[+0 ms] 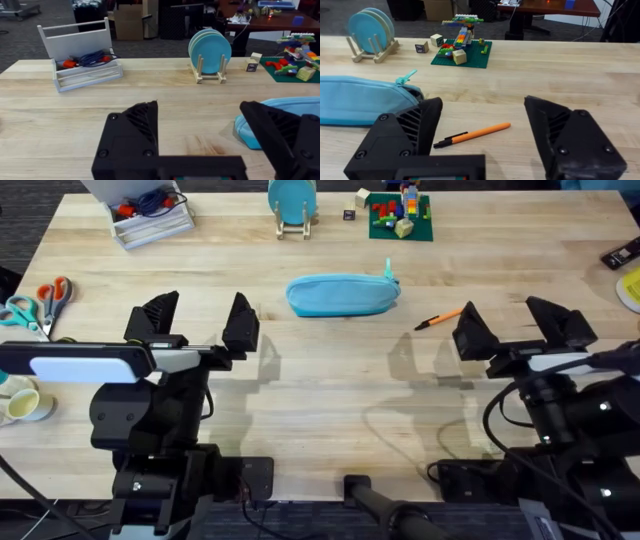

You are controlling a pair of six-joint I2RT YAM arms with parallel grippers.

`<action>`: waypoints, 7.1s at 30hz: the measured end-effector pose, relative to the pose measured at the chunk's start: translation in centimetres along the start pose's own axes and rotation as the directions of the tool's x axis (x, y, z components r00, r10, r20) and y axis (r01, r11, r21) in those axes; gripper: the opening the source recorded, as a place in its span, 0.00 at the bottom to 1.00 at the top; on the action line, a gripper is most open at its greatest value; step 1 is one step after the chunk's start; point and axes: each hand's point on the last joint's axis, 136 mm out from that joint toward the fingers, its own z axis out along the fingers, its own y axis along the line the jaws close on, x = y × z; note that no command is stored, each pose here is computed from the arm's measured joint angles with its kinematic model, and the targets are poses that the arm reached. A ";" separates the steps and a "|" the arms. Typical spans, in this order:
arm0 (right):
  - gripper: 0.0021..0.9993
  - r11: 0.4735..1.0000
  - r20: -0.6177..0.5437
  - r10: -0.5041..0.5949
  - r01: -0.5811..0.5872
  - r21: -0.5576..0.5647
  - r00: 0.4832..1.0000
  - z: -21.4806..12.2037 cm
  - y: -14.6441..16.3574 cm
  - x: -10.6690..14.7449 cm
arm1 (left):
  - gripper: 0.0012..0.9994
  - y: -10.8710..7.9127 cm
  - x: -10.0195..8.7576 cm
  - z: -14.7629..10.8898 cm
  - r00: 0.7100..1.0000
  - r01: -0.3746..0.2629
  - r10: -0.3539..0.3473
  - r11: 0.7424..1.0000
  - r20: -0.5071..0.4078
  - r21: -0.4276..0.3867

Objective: Unzip the bag, pick up the pens from the table one at a time and place them inside, then zip the bag closed.

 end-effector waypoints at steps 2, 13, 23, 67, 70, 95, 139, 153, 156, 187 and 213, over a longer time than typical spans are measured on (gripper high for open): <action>1.00 1.000 0.000 0.000 0.000 0.000 1.000 0.0 0.0 0.0 | 1.00 0.0 0.0 0.0 1.000 0.000 0.000 1.000 0.000 0.000; 1.00 1.000 0.003 0.000 0.000 0.000 1.000 0.0 0.0 -0.1 | 1.00 0.0 0.0 0.0 1.000 0.000 0.000 1.000 0.000 0.002; 1.00 1.000 0.162 -0.006 0.008 -0.012 0.987 -0.3 0.2 -4.0 | 0.99 -0.1 -2.7 -0.1 0.994 -0.001 0.000 1.000 0.109 0.003; 1.00 0.994 -0.585 0.107 -0.099 0.046 0.804 6.4 0.0 -11.7 | 0.99 -1.0 -9.9 5.2 0.719 0.052 -0.026 0.998 -0.695 0.016; 1.00 0.994 -0.641 0.107 -0.098 0.050 0.760 6.8 0.1 -10.7 | 0.99 -1.2 -9.4 6.2 0.692 0.065 -0.029 0.998 -0.721 0.022; 1.00 0.995 -0.709 0.082 -0.091 0.026 0.701 7.4 1.1 -8.6 | 0.99 -2.7 -3.5 7.6 0.507 0.147 -0.033 0.988 -0.862 0.049; 1.00 0.995 -0.709 0.082 -0.091 0.026 0.701 7.4 1.1 -8.6 | 0.99 -2.1 -6.3 11.7 0.786 -0.089 0.482 0.708 -0.387 0.701; 1.00 0.995 -0.709 0.082 -0.091 0.026 0.701 7.4 1.1 -8.6 | 0.99 -4.0 -4.3 13.2 0.839 -0.097 0.492 0.554 -0.231 0.827; 1.00 0.995 -0.709 0.082 -0.091 0.026 0.701 7.4 1.1 -8.6 | 0.99 -4.8 -3.7 13.3 0.866 -0.098 0.472 0.488 -0.168 0.867; 1.00 0.995 -0.708 0.082 -0.091 0.025 0.701 7.4 1.1 -8.6 | 0.99 -7.5 1.5 11.5 0.955 0.077 0.258 0.274 -0.150 0.959; 1.00 0.995 -0.709 0.082 -0.091 0.026 0.701 7.4 1.1 -8.6 | 0.99 -11.2 8.2 11.7 0.952 0.132 0.257 0.143 -0.165 0.981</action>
